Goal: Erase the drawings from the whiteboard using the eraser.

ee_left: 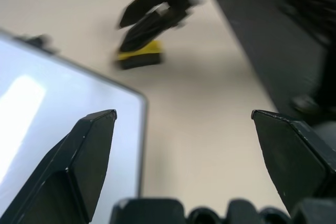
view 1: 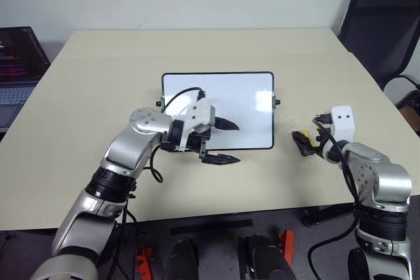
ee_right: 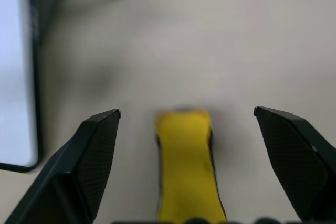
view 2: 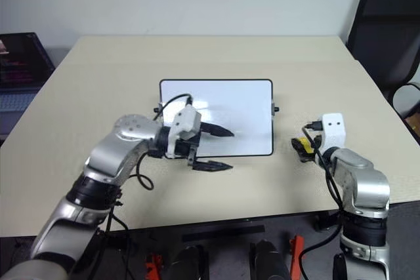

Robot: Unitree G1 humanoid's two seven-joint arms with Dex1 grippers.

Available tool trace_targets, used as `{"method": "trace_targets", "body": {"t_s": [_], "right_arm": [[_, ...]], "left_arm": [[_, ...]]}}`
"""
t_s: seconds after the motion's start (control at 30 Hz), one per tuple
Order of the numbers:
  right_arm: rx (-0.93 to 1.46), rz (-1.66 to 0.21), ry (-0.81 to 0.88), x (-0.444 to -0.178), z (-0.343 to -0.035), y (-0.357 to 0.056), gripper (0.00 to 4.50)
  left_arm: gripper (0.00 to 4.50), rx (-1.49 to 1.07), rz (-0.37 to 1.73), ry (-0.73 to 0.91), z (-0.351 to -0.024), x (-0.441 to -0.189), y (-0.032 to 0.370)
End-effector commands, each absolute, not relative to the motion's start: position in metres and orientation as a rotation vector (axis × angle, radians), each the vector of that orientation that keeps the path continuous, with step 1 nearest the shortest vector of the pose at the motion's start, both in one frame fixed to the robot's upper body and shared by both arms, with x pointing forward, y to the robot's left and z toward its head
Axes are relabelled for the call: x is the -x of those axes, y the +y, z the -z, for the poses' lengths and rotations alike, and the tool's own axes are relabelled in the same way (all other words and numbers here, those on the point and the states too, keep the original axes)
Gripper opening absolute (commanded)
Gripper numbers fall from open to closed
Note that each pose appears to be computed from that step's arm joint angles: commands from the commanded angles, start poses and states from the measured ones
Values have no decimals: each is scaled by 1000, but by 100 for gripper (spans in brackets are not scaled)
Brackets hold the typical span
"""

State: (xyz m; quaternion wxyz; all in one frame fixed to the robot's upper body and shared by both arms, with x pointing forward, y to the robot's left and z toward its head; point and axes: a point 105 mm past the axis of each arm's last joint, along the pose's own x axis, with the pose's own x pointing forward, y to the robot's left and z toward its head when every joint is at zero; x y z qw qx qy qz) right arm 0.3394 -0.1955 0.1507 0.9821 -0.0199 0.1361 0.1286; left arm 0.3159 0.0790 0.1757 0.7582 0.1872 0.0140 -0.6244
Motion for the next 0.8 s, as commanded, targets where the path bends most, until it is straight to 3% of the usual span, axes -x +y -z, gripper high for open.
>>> {"method": "trace_targets", "body": {"t_s": [0.03,0.2,0.37,0.53,0.8], "right_arm": [[87,-419,114,-318,-179,-162,446],[191,-473,-20,-299,-167,-137,446],[97,-174,-158,-275,-140,-172,446],[48,-100,-105,-257,-112,-190,446],[7,-174,-91,-272,-108,-189,446]], "left_arm": [[450,-320,1109,-46,-195,-317,108],[450,-162,791,-81,-191,-302,136],[450,-85,174,-112,-164,-286,202],[450,-86,33,-69,-141,-281,209],[450,-85,-92,-15,-126,-268,232]]}}
